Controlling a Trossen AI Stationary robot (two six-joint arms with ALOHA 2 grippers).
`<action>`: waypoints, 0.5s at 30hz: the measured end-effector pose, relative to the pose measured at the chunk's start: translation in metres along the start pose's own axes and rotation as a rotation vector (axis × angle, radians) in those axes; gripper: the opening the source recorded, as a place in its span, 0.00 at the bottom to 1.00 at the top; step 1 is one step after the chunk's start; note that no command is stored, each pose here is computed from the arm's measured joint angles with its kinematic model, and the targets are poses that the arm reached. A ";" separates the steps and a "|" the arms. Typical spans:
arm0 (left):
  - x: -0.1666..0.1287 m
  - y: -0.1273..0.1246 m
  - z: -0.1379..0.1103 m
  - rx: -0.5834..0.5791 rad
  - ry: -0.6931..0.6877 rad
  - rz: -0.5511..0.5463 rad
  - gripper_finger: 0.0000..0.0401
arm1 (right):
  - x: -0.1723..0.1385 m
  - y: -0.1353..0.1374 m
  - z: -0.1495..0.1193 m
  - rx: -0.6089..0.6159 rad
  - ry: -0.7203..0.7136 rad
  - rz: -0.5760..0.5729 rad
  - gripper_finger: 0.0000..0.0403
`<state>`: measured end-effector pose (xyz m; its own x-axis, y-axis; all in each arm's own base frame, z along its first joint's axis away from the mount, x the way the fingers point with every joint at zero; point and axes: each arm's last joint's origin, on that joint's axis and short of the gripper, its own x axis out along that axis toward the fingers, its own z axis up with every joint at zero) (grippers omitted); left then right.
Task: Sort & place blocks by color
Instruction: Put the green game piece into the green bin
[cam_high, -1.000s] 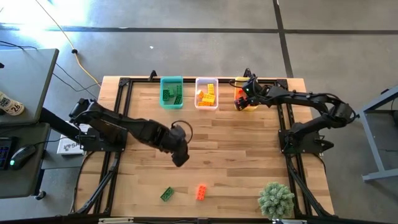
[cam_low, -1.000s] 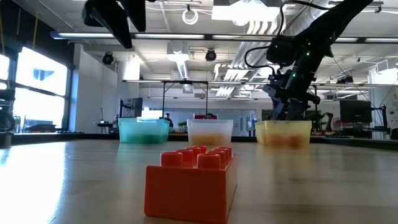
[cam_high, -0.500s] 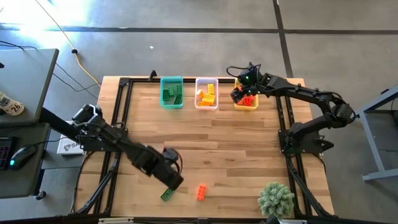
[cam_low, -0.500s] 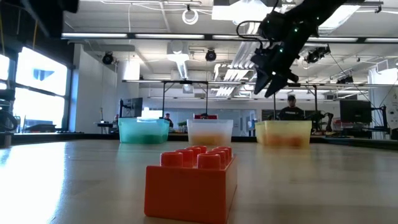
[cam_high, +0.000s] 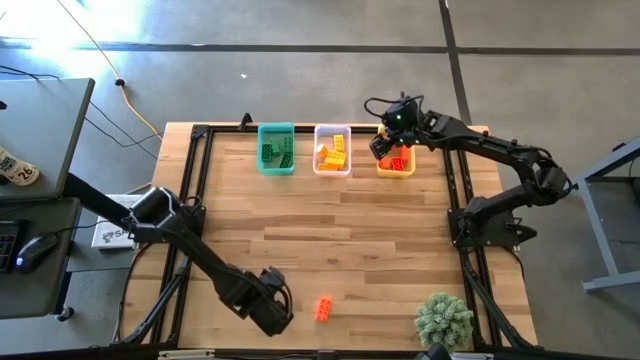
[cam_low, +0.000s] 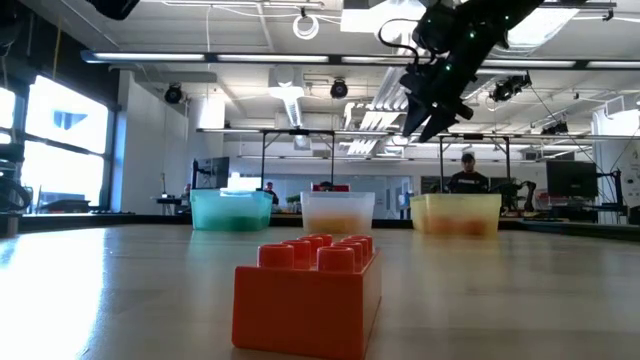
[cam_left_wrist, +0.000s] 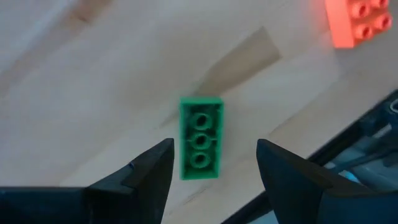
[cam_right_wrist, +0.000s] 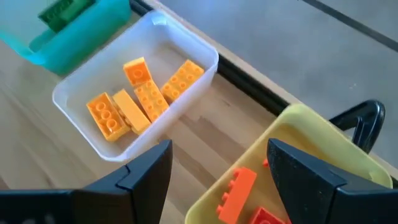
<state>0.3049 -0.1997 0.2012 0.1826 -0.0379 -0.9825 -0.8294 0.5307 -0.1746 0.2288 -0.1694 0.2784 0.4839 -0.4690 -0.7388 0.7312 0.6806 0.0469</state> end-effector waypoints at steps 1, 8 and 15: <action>0.005 -0.003 -0.001 0.000 0.013 -0.008 0.54 | 0.000 0.000 -0.001 -0.001 0.010 -0.001 0.62; 0.032 -0.005 -0.004 -0.034 0.049 0.057 0.54 | 0.000 -0.001 -0.004 -0.004 0.039 -0.006 0.62; 0.046 -0.007 -0.006 -0.040 0.080 0.075 0.54 | 0.000 -0.001 -0.006 -0.006 0.058 -0.007 0.62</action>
<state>0.3160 -0.2099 0.1568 0.0776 -0.0677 -0.9947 -0.8598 0.5005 -0.1012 0.2255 -0.1667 0.2742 0.4501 -0.4404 -0.7768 0.7312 0.6811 0.0375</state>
